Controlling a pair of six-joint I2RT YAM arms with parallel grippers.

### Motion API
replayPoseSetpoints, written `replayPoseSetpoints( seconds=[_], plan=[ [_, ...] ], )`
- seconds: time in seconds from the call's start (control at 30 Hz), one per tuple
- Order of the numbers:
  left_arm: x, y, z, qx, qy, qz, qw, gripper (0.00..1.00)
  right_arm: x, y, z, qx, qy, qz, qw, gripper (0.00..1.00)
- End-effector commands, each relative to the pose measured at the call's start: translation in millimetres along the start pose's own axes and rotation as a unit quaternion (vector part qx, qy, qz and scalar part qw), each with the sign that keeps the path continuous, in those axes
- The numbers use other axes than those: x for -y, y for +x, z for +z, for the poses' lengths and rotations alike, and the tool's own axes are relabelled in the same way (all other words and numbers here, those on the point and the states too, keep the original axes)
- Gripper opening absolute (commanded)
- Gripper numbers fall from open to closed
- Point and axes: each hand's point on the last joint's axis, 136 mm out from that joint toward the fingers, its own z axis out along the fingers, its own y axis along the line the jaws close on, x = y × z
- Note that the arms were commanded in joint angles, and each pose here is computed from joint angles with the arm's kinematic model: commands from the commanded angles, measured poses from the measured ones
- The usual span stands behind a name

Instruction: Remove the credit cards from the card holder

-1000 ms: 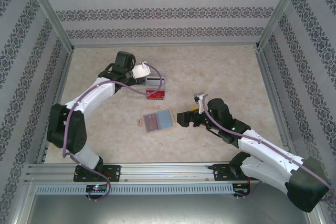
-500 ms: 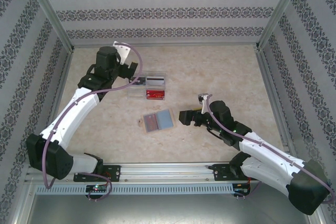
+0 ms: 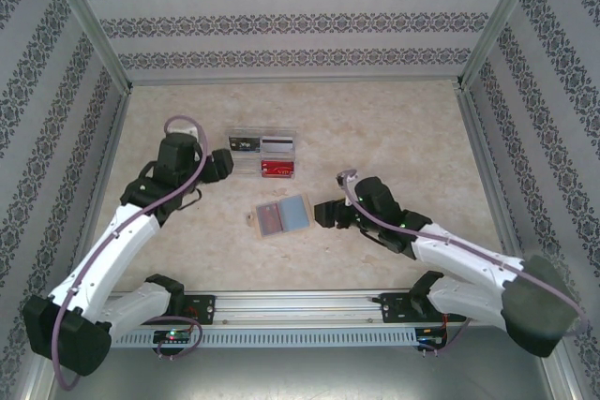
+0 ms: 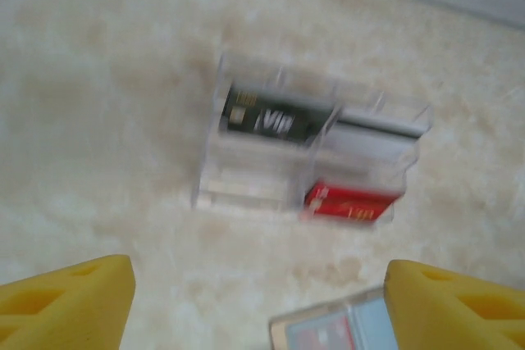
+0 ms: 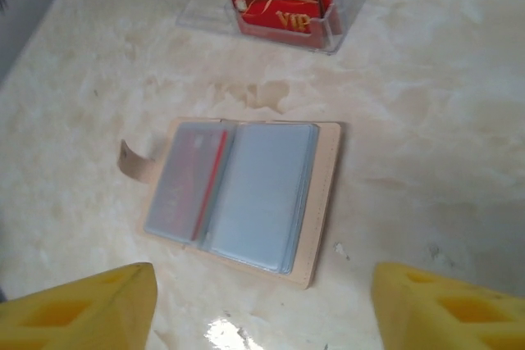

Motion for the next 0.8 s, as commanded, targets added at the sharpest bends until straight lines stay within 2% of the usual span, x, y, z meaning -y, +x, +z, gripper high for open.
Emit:
replayPoseSetpoints(
  seconds=[0.0, 0.13, 0.23, 0.4, 0.5, 0.7, 0.77],
  plan=[
    [-1, 32, -3, -0.033, 0.017, -0.099, 0.994, 0.71, -16, -3, 12, -0.020, -0.017, -0.022, 0.999, 0.56],
    [12, 68, 5, -0.059, 0.045, -0.121, 0.990, 0.67, -13, 8, 32, -0.059, -0.005, -0.021, 0.998, 0.42],
    [26, 98, 14, -0.076, 0.046, -0.096, 0.991, 0.67, -8, 14, 43, -0.077, 0.005, -0.015, 0.997, 0.32],
    [50, 139, 27, -0.110, 0.031, -0.043, 0.992, 0.70, 4, 23, 54, -0.092, 0.031, -0.006, 0.995, 0.30],
    [61, 158, 34, -0.126, 0.037, -0.031, 0.991, 0.72, 13, 29, 61, -0.103, 0.048, 0.005, 0.994, 0.35],
    [73, 180, 44, -0.152, 0.062, -0.044, 0.986, 0.66, 20, 40, 73, -0.120, 0.050, 0.020, 0.991, 0.30],
    [75, 184, 47, -0.156, 0.071, -0.045, 0.984, 0.59, 19, 42, 76, -0.127, 0.046, 0.021, 0.991, 0.28]
  ],
)
